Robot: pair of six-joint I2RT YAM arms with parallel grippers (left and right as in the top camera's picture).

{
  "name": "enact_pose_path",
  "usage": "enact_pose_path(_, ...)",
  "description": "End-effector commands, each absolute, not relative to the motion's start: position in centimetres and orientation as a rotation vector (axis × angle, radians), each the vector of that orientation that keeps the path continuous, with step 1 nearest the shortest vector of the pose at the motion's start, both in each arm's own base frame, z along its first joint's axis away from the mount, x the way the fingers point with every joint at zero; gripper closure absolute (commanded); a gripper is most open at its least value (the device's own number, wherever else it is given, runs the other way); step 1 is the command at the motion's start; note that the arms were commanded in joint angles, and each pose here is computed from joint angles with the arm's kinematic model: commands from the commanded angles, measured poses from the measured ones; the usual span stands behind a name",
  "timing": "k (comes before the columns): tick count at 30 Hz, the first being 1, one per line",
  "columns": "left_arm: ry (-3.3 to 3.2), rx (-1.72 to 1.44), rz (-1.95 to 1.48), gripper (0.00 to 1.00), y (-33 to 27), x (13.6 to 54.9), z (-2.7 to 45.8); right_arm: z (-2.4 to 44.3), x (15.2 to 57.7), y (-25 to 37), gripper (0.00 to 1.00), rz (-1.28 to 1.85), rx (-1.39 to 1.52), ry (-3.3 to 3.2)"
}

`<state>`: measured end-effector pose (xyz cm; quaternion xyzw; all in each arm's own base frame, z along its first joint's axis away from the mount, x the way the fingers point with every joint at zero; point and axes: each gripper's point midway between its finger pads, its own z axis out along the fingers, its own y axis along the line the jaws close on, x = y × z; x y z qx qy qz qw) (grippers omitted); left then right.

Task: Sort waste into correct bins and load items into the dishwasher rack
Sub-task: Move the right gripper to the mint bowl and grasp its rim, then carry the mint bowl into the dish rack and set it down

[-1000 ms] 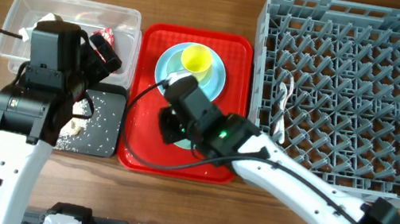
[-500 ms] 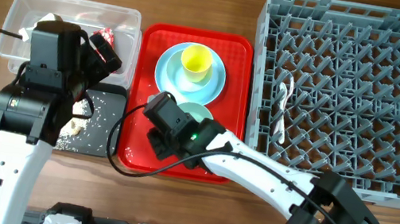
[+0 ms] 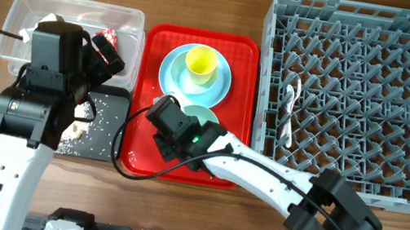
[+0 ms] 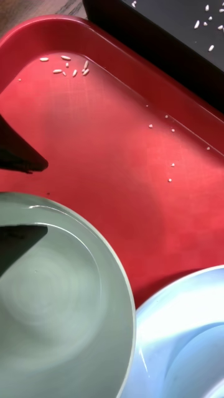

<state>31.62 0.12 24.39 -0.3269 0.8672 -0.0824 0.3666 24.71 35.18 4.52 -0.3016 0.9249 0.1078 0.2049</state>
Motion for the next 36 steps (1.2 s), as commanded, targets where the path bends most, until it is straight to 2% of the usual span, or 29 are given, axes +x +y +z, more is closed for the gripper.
enact_pose_path(1, 2.217, -0.826, -0.217, 0.0, 0.2, 31.8, 25.0, 3.6, 24.7, 35.1, 0.75, 0.283, -0.848, 2.59)
enact_pose_path(7, 2.217, -0.826, -0.217, 0.0, 0.2, 31.8, 25.0, 2.7, 24.9, 35.4, 0.83, 0.284, -0.847, 2.59)
enact_pose_path(12, 2.217, -0.826, -0.217, 0.0, 0.2, 31.8, 25.0, 2.7, 25.3, 35.0, 0.84, 0.286, -0.793, 2.612)
enact_pose_path(13, 2.217, -0.826, -0.217, 0.0, 0.2, 31.8, 25.0, 2.7, 25.5, 34.9, 0.86, 0.287, -0.774, 2.618)
enact_pose_path(15, 2.217, -0.826, -0.217, 0.0, 0.2, 31.8, 25.0, 2.6, 25.9, 34.6, 0.96, 0.29, -0.738, 2.629)
enact_pose_path(21, 2.217, -0.826, -0.217, 0.0, 0.2, 31.8, 25.0, 3.5, 26.1, 34.9, 0.96, 0.311, -0.729, 2.614)
enact_pose_path(23, 2.217, -0.826, -0.217, 0.0, 0.2, 31.8, 25.0, 6.6, 26.2, 35.2, 0.96, 0.357, -0.692, 2.589)
enact_pose_path(26, 2.217, -0.826, -0.217, 0.0, 0.2, 31.8, 25.0, 14.6, 26.4, 35.5, 0.96, 0.525, -0.608, 2.452)
enact_pose_path(31, 2.217, -0.826, -0.217, 0.0, 0.2, 31.8, 25.0, 27.5, 27.6, 30.6, 0.96, 0.756, -0.406, 2.204)
enact_pose_path(33, 2.217, -0.826, -0.217, 0.0, 0.2, 31.8, 25.0, 30.8, 27.9, 27.8, 0.96, 0.865, -0.361, 2.145)
enact_pose_path(36, 2.217, -0.826, -0.217, 0.0, 0.2, 31.8, 25.0, 33.0, 27.9, 24.1, 0.96, 1.066, -0.338, 2.131)
